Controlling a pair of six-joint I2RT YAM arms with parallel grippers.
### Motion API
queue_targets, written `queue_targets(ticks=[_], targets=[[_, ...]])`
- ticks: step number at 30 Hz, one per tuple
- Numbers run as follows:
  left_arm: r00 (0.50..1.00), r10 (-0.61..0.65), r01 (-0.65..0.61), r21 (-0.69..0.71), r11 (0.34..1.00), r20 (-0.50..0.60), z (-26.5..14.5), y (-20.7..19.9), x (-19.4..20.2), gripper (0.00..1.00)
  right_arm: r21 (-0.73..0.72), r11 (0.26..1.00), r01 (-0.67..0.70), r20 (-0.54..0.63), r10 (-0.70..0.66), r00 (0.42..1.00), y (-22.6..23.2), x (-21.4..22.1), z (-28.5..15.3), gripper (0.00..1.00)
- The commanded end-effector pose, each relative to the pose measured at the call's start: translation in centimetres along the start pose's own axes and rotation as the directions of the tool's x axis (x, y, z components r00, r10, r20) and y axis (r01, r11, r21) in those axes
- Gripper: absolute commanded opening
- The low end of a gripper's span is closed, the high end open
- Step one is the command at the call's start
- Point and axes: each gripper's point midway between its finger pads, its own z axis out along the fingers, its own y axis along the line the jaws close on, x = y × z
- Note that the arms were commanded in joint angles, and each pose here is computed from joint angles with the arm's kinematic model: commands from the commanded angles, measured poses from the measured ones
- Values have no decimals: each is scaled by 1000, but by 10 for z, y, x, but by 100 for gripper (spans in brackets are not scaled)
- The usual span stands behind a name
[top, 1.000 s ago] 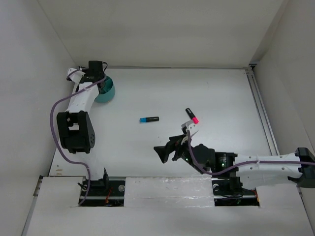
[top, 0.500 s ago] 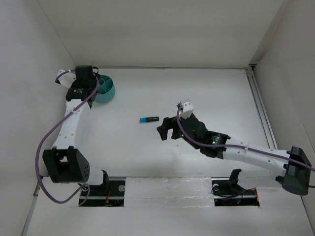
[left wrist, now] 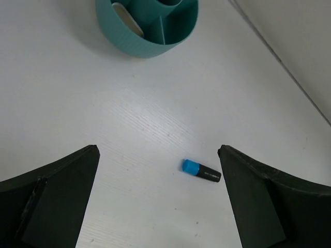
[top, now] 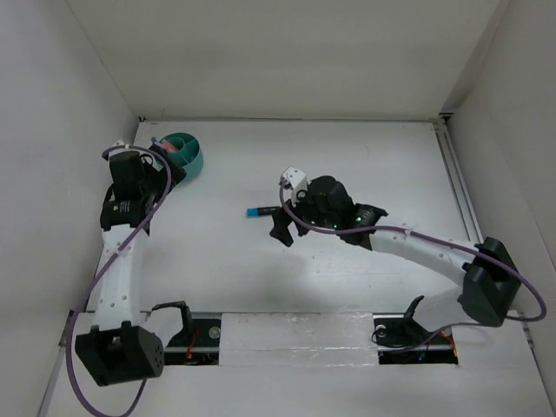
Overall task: Sort the stationery into containers
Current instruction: Pick up the pen from the center of the board.
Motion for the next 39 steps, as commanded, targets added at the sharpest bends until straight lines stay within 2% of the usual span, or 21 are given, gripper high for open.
queue_targets(ticks=[1,2,3,5,6,8,11,18,23,39], targets=[[991,100,-102,21,995,89,-27,3,-3,100,-94,993,77,-106,-87,991,-3,10,19,100],[989,87,-91,23,996,122,-29,4,-5,100,-84,993,80,-96,-88,991,-12,-8,25,100],[987,86,-90,19,996,139,-30,8,-5,100,-82,995,58,-204,-74,976,-18,18,40,100],[987,67,-72,24,997,146,-33,12,-4,100,-41,997,62,-245,-71,967,-32,20,54,99],[986,68,-68,-6,998,153,-36,18,-4,100,-33,997,67,-234,-73,969,-34,10,61,99],[982,54,-44,-61,997,182,-39,28,-8,100,-25,997,68,-253,-72,965,-43,17,74,99],[977,42,-29,-66,997,211,-47,30,-12,100,-28,995,95,-225,-99,969,-59,11,79,96],[985,51,-48,-18,999,168,-42,22,-3,100,-29,983,181,-251,-182,951,-94,9,92,89],[990,52,-51,-9,999,135,-36,21,3,100,-24,974,226,-256,-224,940,-107,8,104,89],[988,61,-60,-18,998,139,-36,23,2,100,-36,952,305,-372,-296,880,-124,61,155,85]])
